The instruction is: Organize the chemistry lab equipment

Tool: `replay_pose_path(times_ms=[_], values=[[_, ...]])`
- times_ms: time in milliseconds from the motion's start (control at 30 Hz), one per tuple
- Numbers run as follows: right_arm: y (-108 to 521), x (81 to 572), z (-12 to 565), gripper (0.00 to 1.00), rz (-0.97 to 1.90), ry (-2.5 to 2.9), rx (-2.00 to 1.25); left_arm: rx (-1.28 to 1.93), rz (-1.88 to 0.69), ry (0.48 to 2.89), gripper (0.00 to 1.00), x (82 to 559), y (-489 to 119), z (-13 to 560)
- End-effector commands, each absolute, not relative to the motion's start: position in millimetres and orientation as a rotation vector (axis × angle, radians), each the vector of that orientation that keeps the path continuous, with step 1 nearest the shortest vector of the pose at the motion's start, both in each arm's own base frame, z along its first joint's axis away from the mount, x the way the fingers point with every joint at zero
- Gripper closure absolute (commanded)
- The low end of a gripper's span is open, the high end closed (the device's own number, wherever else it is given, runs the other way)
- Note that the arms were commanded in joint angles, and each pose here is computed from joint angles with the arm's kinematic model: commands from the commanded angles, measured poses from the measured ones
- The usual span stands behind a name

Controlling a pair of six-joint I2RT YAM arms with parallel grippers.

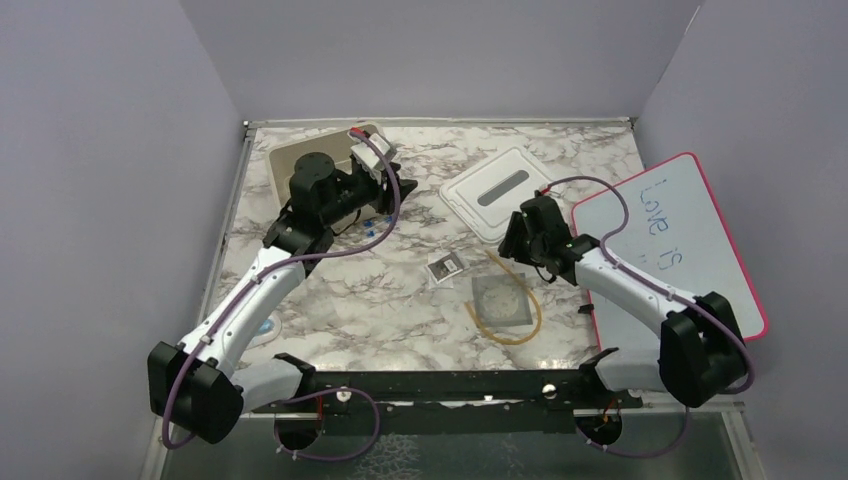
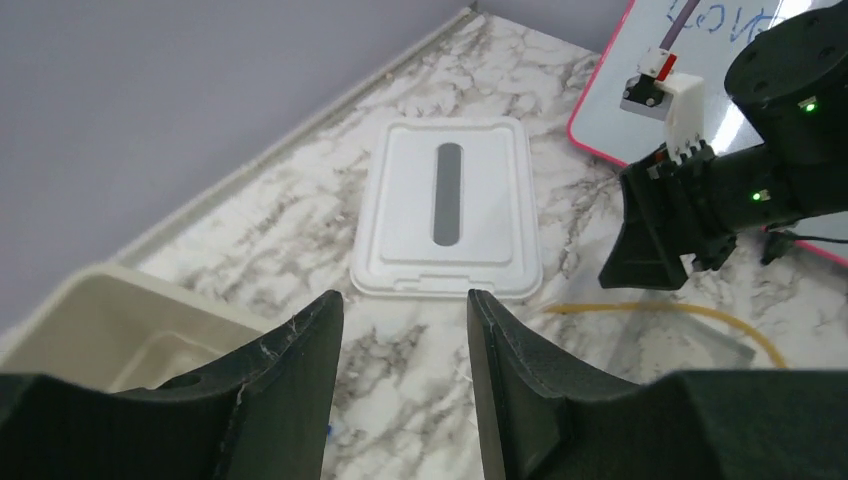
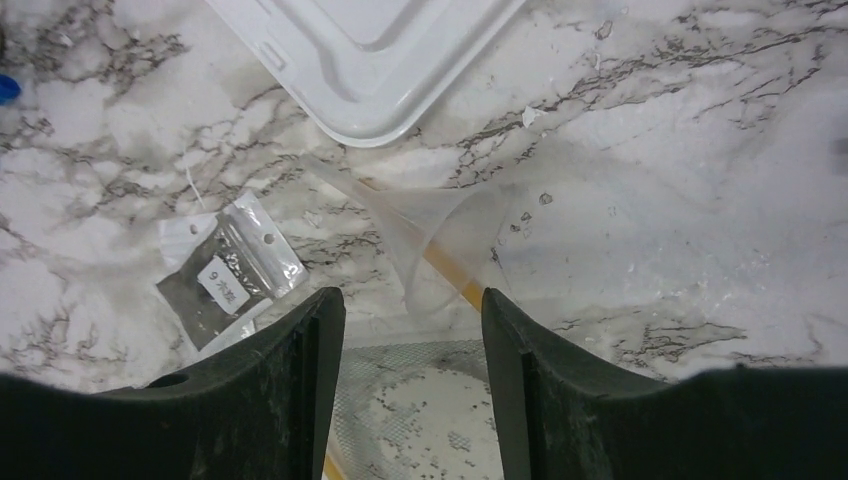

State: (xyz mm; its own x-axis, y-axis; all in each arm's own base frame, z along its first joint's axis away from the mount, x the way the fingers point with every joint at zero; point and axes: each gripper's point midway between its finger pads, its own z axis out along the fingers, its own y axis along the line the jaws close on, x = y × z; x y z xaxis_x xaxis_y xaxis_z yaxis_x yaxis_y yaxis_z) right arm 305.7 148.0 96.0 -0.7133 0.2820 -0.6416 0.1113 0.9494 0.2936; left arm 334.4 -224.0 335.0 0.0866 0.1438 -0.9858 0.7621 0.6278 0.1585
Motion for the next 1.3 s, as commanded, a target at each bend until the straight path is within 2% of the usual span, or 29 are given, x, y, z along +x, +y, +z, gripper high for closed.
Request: replay_pose_path(times_ms=[0, 200, 333, 500, 633, 833, 1033, 1267], values=[[158, 310, 81, 0.45, 0.357, 2.38, 0.234, 0.433, -0.771, 1.574, 0.49, 332, -224, 327], [161, 323, 68, 0.58, 0.357, 2.375, 0.246, 0.384, -0.956, 1.761, 0.49, 314, -238, 274], [163, 326, 60, 0.69, 0.371, 2.364, 0.263, 0.275, -0.991, 1.851, 0.51, 315, -237, 251], [166, 326, 70, 0.85, 0.424, 2.313, 0.266, 0.187, -1.008, 1.898, 0.51, 316, -235, 240], [170, 322, 97, 0.92, 0.497, 2.237, 0.229, 0.178, -1.063, 1.917, 0.5, 313, -242, 242], [189, 309, 134, 0.97, 0.669, 2.168, 0.114, 0.177, -1.137, 1.946, 0.48, 310, -251, 240], [231, 295, 183, 0.99, 0.988, 2.019, -0.077, -0.006, -1.28, 1.979, 0.34, 306, -258, 239], [268, 267, 223, 0.99, 1.325, 1.884, -0.282, -0.073, -1.358, 1.933, 0.27, 304, -262, 245]])
